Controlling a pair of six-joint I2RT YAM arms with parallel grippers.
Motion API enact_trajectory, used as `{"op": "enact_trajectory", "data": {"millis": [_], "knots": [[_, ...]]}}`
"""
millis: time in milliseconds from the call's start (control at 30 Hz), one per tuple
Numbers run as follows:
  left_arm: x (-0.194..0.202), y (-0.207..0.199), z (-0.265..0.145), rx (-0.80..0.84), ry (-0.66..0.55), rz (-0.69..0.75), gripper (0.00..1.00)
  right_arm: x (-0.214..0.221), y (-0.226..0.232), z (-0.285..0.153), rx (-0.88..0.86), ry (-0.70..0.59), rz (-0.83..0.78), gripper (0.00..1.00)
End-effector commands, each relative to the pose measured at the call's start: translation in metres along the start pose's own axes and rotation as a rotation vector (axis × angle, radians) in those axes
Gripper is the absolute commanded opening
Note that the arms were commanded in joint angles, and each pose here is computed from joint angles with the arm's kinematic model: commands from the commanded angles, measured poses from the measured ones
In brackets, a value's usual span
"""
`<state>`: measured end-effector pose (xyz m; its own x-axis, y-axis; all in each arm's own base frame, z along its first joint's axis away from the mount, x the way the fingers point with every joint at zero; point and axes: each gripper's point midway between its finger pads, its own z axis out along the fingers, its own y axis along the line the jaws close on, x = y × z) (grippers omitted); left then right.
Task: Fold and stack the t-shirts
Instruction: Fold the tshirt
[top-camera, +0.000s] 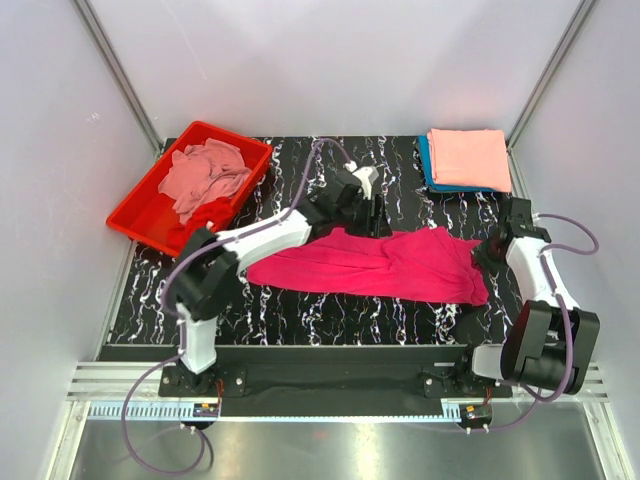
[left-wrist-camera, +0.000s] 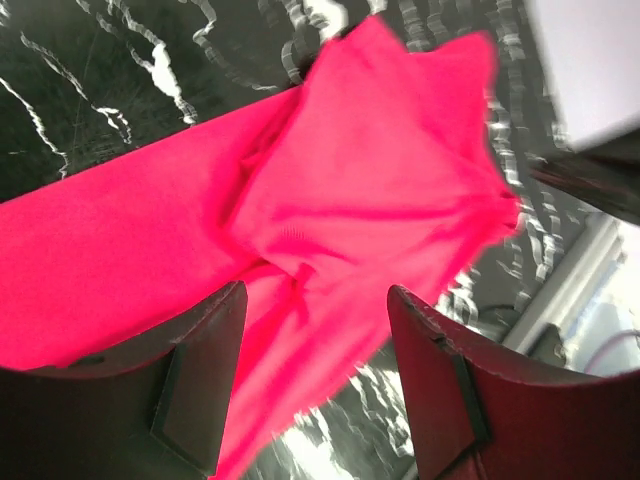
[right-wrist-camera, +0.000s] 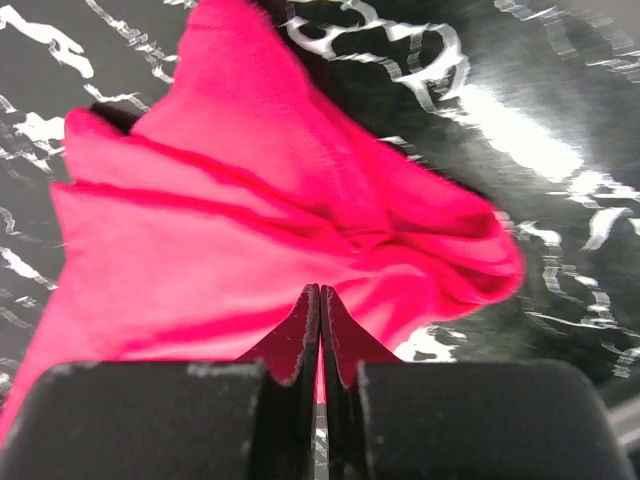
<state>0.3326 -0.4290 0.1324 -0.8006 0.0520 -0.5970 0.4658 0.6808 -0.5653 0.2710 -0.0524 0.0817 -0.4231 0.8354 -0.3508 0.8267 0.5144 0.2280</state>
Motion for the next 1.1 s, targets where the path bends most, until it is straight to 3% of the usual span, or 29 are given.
{"op": "enact_trajectory", "data": {"millis": [0, 133, 300, 667, 833, 933, 1067], "knots": [[0.012, 0.012, -0.038, -0.105, 0.018, 0.038, 0.64, 0.004, 0.018, 0.01, -0.061, 0.048, 0.051, 0.05], [0.052, 0.075, -0.063, -0.337, 0.079, -0.029, 0.64, 0.005, 0.017, 0.032, -0.058, 0.032, 0.069, 0.05], [0.075, 0.138, -0.106, -0.424, 0.064, -0.235, 0.63, -0.001, 0.003, 0.055, 0.046, 0.01, 0.017, 0.04], [0.118, 0.227, -0.17, -0.847, 0.08, -0.247, 0.63, -0.011, -0.003, 0.078, 0.113, 0.001, -0.042, 0.03], [0.119, 0.237, -0.183, -0.861, 0.014, -0.302, 0.54, -0.027, -0.007, 0.07, 0.141, -0.055, -0.055, 0.03], [0.105, 0.206, -0.184, -0.673, -0.08, -0.287, 0.58, -0.037, -0.003, 0.067, 0.134, -0.083, -0.067, 0.02], [0.093, 0.189, -0.203, -0.633, -0.113, -0.258, 0.62, -0.045, -0.006, 0.069, 0.161, -0.103, -0.079, 0.01]]}}
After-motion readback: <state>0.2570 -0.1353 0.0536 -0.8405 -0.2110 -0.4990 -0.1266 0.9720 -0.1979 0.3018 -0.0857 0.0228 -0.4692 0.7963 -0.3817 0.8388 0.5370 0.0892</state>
